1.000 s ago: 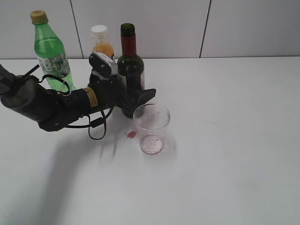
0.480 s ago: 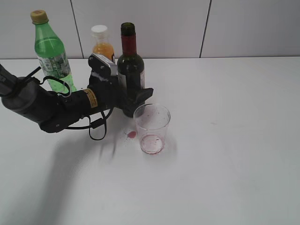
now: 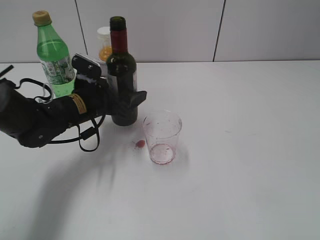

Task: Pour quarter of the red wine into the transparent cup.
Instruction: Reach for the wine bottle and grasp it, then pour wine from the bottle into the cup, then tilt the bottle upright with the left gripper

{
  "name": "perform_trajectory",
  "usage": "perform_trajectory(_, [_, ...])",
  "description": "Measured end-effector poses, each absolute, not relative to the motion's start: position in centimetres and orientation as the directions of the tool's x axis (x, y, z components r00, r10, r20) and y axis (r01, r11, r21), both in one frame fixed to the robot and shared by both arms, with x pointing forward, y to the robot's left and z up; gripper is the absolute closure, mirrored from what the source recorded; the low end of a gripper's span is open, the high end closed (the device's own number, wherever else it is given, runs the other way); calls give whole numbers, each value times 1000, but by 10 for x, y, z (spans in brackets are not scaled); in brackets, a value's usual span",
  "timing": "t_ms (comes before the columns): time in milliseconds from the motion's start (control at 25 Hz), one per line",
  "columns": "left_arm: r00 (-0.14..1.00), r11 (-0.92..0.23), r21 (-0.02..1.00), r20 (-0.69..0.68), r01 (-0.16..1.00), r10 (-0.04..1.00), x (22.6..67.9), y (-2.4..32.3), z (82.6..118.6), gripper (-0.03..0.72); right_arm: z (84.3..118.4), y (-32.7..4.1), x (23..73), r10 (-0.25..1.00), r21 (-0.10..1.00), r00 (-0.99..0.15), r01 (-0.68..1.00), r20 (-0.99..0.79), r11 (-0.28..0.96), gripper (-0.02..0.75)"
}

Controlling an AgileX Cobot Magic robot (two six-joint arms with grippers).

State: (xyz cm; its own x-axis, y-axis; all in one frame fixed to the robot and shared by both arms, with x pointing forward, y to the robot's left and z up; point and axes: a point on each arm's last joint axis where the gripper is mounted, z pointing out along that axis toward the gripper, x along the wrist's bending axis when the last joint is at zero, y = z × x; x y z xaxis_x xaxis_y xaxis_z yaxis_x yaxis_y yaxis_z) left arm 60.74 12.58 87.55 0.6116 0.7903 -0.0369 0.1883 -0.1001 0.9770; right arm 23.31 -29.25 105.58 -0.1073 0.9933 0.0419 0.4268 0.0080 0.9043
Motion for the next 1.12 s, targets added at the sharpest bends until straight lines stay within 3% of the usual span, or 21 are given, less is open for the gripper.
perform_trajectory(200, [536, -84, 982, -21, 172, 844, 586, 144, 902, 137, 1056, -292, 233, 993, 904, -107, 427, 42, 8, 176])
perform_trajectory(560, [402, -191, 976, 133, 107, 906, 538, 160, 933, 137, 1056, -292, 233, 993, 904, -107, 427, 42, 8, 176])
perform_trajectory(800, [359, -349, 929, 288, 119, 888, 516, 153, 927, 137, 1056, -292, 233, 993, 904, -107, 427, 42, 8, 176])
perform_trajectory(1120, [274, -465, 866, 409, 183, 870, 507, 152, 922, 137, 1056, -292, 233, 993, 904, -107, 427, 42, 8, 176])
